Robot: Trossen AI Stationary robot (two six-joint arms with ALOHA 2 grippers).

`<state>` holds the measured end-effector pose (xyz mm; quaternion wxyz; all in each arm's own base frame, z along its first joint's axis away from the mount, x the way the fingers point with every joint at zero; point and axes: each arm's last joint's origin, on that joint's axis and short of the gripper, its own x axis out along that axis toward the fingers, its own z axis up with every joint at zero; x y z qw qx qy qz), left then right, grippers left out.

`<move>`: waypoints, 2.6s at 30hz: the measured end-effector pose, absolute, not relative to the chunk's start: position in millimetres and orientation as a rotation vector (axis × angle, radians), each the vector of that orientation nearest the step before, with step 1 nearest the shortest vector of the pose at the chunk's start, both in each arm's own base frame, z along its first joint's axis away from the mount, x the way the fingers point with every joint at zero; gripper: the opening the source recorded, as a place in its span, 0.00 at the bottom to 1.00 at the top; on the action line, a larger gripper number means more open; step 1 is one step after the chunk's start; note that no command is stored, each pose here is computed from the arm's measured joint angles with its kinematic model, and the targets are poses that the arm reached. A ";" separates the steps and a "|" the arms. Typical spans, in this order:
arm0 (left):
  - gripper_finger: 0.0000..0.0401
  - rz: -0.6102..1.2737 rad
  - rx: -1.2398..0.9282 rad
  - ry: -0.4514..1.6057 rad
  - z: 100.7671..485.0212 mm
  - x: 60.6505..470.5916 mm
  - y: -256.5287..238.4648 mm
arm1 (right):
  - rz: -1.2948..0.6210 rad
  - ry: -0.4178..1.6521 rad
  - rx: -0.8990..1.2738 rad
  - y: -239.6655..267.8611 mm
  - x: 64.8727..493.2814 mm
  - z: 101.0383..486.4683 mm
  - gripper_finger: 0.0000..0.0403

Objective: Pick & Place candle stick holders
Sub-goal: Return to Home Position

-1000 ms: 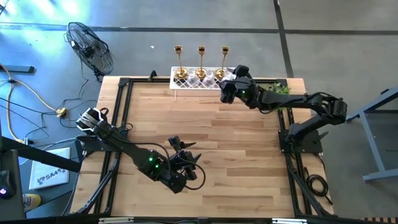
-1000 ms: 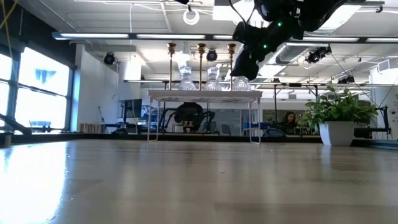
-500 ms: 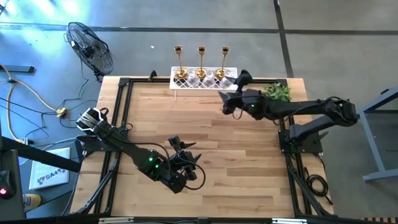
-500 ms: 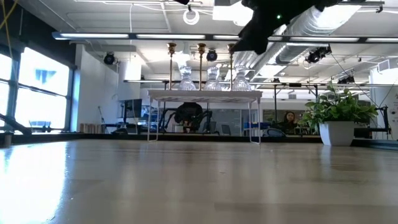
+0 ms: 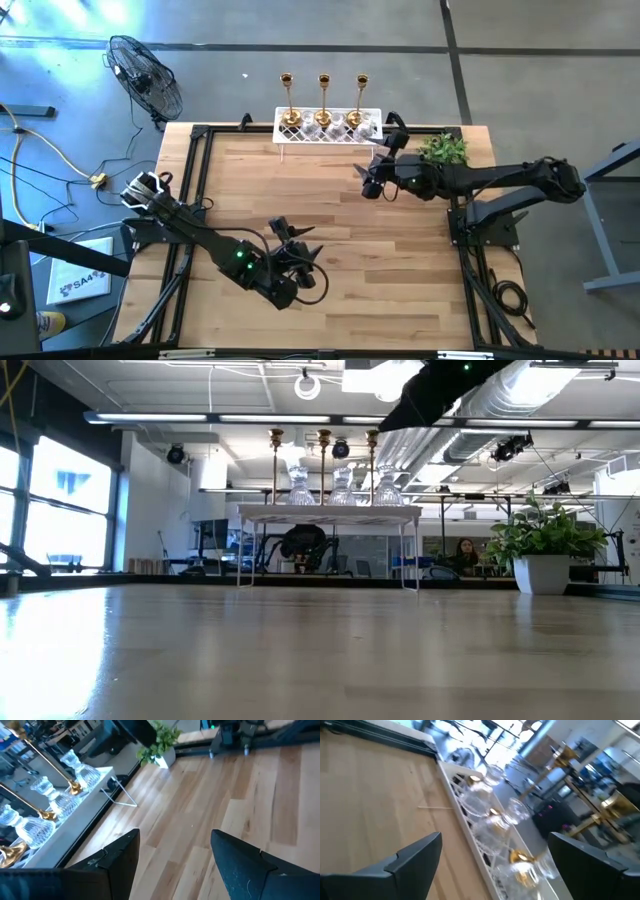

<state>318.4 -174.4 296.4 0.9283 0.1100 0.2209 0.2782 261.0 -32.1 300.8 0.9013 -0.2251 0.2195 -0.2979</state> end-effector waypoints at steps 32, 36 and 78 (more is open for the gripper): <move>0.01 0.649 0.246 0.457 388.3 204.8 -99.9 | -1.097 0.656 -0.841 -5.9 153.8 386.1 0.01; 0.01 0.704 0.183 0.490 385.8 186.4 -88.4 | -0.913 0.461 -0.595 -11.3 103.0 388.4 0.01; 0.00 -0.258 -0.016 0.073 223.1 130.8 -137.1 | 0.160 -0.144 -0.053 15.5 101.5 235.2 0.00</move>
